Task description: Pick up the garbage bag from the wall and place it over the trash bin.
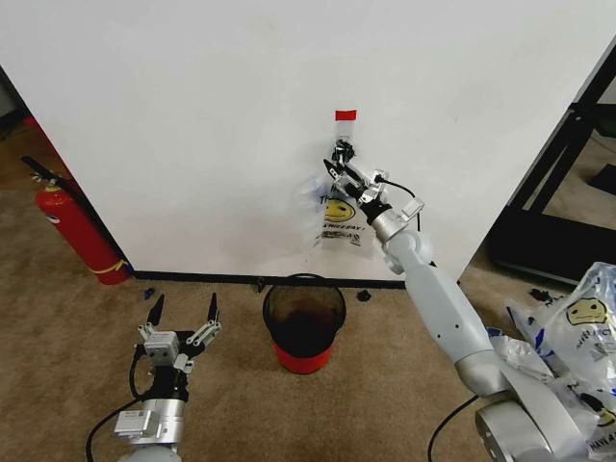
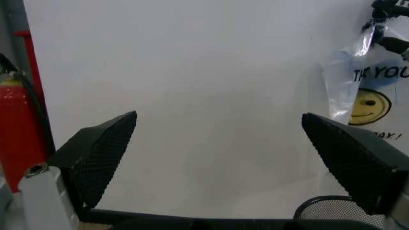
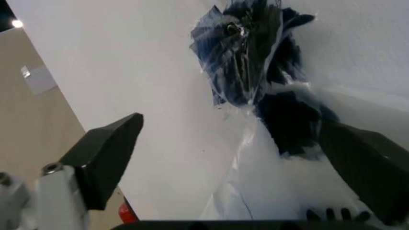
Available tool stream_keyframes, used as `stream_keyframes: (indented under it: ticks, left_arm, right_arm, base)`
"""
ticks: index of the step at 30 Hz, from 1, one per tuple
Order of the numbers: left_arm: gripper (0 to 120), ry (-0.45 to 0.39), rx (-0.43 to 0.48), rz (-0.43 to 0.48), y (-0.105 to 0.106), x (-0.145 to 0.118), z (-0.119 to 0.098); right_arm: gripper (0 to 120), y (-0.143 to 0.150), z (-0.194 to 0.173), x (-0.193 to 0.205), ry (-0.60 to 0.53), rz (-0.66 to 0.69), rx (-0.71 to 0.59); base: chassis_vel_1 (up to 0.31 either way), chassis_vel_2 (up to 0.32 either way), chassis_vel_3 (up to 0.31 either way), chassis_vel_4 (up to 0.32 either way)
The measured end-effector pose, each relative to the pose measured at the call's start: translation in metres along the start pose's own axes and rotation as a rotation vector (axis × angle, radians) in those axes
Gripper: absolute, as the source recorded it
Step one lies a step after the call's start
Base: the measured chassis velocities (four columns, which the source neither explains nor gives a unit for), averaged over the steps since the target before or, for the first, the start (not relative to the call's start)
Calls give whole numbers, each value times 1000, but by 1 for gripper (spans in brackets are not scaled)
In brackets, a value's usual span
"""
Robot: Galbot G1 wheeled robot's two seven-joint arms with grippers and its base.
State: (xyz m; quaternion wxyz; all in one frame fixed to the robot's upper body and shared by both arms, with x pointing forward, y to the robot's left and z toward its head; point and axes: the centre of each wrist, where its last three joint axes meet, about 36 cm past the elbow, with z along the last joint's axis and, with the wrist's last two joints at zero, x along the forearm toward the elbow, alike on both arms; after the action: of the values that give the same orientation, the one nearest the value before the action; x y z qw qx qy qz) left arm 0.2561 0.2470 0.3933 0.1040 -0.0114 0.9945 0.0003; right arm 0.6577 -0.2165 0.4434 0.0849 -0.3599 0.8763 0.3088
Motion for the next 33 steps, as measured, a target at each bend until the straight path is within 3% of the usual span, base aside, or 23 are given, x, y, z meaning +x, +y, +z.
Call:
stream_keyframes:
  ticks: [11,23,30,33]
  left_arm:
    - [100,-2,-1,5,0,-1,0]
    - [100,0,1,10,-1,-2,2]
    - [100,2,2,11,-1,-2,3]
    - [100,3,3,11,-1,-2,3]
  right_arm:
    - [52,-11,-4,13,12,10,14]
    - [46,-17,-12,17,16,15,29]
    - [18,-21,-14,16,18,20,32]
    - [11,-22,-14,17,22,21,35]
  base:
    - [0,0,0,0]
    - [0,0,0,0]
    - [0,0,0,0]
    - [0,0,0,0]
